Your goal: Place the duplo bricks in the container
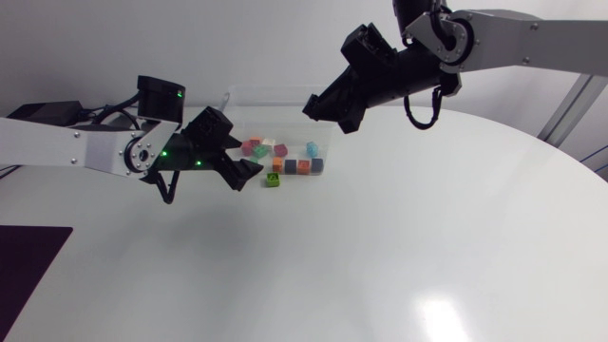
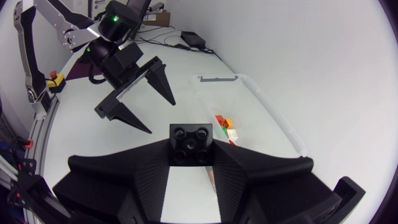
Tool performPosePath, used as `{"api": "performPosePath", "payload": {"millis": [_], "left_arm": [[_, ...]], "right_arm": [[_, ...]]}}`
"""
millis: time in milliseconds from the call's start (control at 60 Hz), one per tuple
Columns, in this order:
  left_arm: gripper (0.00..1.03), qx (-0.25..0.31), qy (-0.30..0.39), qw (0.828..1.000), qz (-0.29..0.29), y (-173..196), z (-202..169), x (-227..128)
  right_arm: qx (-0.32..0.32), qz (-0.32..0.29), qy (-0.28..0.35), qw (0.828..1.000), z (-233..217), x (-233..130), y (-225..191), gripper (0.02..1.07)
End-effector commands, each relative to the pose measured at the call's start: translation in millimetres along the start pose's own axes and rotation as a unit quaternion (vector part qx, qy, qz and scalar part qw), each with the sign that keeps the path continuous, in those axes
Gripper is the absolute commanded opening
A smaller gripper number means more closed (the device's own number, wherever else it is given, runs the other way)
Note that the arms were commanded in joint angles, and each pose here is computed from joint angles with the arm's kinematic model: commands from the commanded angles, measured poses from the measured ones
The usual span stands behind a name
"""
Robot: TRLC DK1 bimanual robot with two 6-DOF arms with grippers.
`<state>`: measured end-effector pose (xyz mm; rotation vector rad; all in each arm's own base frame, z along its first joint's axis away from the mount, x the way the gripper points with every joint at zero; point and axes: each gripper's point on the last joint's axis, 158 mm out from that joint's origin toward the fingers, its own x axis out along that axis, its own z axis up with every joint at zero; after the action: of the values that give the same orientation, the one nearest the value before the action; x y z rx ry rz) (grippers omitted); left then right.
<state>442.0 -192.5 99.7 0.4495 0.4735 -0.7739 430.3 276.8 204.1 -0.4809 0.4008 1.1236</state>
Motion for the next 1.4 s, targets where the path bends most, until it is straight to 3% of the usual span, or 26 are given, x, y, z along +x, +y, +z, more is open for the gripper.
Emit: {"api": "performPosePath", "payload": {"millis": [0, 517, 1133, 1200, 1233, 1300, 1333, 1383], "left_arm": [[0.98, 0.011, 0.004, 1.000, -0.012, -9.8, -8.4, 5.9], [0.98, 0.003, 0.058, 0.997, -0.050, -35.7, -49.8, 46.7], [0.98, -0.034, 0.079, 0.996, -0.018, -28.4, -52.8, 64.1], [0.97, -0.040, 0.081, 0.996, -0.016, -29.7, -51.7, 66.0], [0.97, -0.042, 0.080, 0.996, -0.016, -30.2, -51.4, 66.5], [0.96, -0.051, 0.083, 0.995, -0.009, -29.4, -49.9, 68.1], [0.96, -0.052, 0.084, 0.995, -0.008, -31.3, -49.1, 69.6], [0.95, -0.055, 0.085, 0.995, -0.005, -33.5, -47.0, 71.6]], "right_arm": [[0.018, -0.004, -0.005, 1.000, -1.8, 8.4, -10.6, 0.25], [0.029, -0.022, -0.024, 0.999, 5.1, 40.8, -48.7, 0.25], [0.041, -0.055, -0.028, 0.997, -7.4, 82.8, -92.3, 0.26], [0.042, -0.067, -0.028, 0.996, -6.9, 83.6, -99.5, 0.35], [0.044, -0.071, -0.029, 0.996, -6.8, 84.3, -101.8, 0.46], [0.045, -0.081, -0.027, 0.995, -6.7, 83.9, -107.0, 0.86], [0.046, -0.085, -0.026, 0.995, -6.9, 82.4, -108.6, 0.96], [0.044, -0.092, -0.027, 0.994, -4.4, 78.3, -109.7, 1.00]]}}
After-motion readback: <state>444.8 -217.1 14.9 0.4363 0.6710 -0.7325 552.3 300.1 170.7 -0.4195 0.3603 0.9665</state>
